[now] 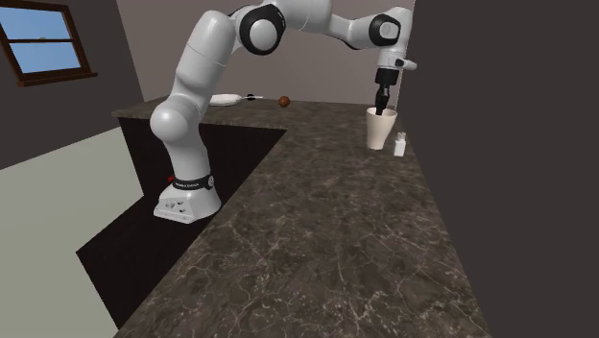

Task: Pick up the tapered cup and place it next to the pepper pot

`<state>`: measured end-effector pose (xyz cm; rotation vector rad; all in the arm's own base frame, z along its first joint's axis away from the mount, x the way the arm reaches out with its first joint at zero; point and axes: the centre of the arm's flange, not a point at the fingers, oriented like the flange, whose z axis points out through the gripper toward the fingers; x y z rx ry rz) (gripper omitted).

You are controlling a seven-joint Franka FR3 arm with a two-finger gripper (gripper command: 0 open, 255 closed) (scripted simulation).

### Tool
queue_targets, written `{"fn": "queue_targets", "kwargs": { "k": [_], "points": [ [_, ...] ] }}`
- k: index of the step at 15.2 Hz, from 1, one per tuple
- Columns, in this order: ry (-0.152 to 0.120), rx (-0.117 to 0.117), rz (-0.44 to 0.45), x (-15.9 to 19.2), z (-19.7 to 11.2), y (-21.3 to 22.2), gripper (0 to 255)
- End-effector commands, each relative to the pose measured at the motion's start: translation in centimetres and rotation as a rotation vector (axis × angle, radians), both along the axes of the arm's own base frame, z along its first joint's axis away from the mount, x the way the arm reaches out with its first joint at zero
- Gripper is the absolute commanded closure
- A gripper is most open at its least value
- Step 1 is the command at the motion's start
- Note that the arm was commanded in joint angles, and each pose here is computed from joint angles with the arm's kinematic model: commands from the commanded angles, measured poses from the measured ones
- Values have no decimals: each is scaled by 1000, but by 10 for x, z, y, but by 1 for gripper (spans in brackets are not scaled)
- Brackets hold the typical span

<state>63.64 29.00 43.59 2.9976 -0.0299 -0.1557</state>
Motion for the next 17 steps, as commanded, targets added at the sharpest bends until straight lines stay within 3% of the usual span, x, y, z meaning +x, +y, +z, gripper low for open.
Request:
{"fn": "queue_targets", "kwargs": {
  "k": [1, 10, 17],
  "points": [
    [-1, 0, 0, -1, -10, -1, 255],
    [-1, 0, 0, -1, -58, -1, 255],
    [-1, 0, 0, -1, -58, -1, 255]
  ]
}}
